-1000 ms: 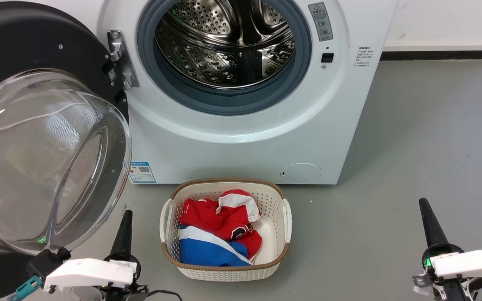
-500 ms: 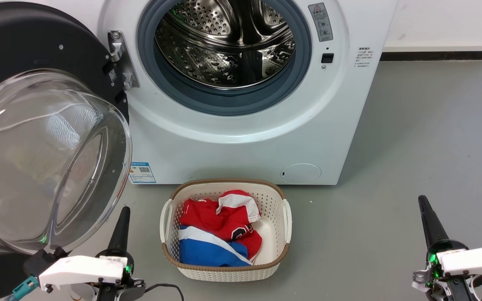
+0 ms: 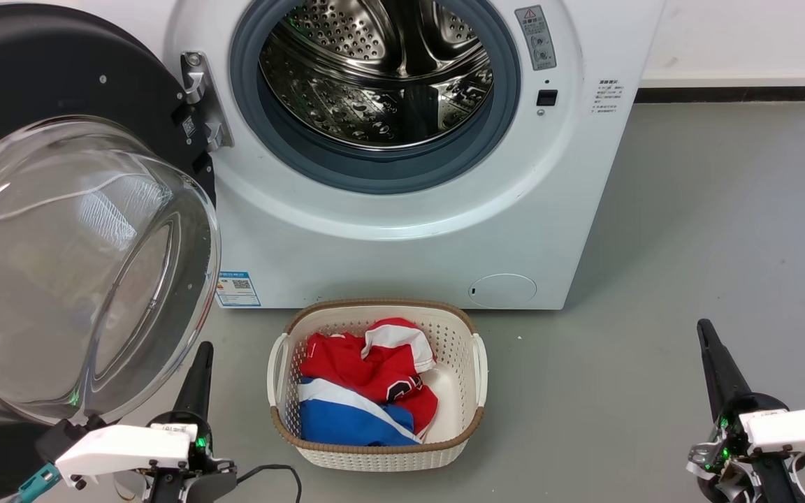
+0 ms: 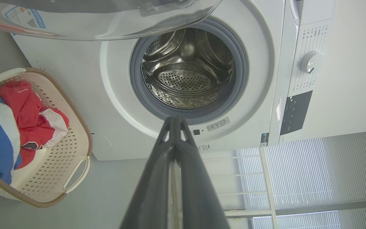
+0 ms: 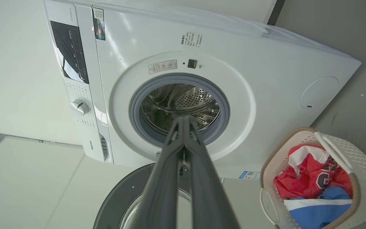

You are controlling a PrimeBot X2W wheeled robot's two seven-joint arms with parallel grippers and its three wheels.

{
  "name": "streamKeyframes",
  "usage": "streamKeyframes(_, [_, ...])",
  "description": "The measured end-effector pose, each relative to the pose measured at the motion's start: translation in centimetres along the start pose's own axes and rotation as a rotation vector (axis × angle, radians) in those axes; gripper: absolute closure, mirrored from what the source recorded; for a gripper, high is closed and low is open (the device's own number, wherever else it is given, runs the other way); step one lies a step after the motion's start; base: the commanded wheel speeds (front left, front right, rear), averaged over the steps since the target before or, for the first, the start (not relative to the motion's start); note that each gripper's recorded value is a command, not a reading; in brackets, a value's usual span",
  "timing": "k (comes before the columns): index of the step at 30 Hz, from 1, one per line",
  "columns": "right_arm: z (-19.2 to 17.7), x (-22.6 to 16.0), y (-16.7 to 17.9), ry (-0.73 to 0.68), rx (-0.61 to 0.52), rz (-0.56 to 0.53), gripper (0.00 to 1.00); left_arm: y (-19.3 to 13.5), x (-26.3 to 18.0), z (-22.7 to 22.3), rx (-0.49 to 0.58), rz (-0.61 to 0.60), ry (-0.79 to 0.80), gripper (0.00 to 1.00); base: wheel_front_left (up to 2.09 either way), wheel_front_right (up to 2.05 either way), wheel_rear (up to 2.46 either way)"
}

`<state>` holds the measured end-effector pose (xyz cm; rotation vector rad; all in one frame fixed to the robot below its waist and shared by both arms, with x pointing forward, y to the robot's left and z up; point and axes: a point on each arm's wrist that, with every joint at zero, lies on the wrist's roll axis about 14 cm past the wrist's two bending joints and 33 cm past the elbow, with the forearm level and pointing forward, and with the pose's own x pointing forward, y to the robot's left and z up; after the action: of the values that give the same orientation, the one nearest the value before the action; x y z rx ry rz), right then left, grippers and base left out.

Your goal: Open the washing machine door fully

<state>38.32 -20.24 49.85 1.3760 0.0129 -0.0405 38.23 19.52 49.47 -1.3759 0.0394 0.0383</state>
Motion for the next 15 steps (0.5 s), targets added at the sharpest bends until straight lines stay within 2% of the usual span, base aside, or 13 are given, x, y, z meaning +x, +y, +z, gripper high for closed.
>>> streamKeyframes(15, [-0.06,0.19,0.25,0.011,0.112,0.011,1.0,-0.45,0.26,0.31,-0.113,-0.02,0.002,1.0,0.0,0.0,0.0])
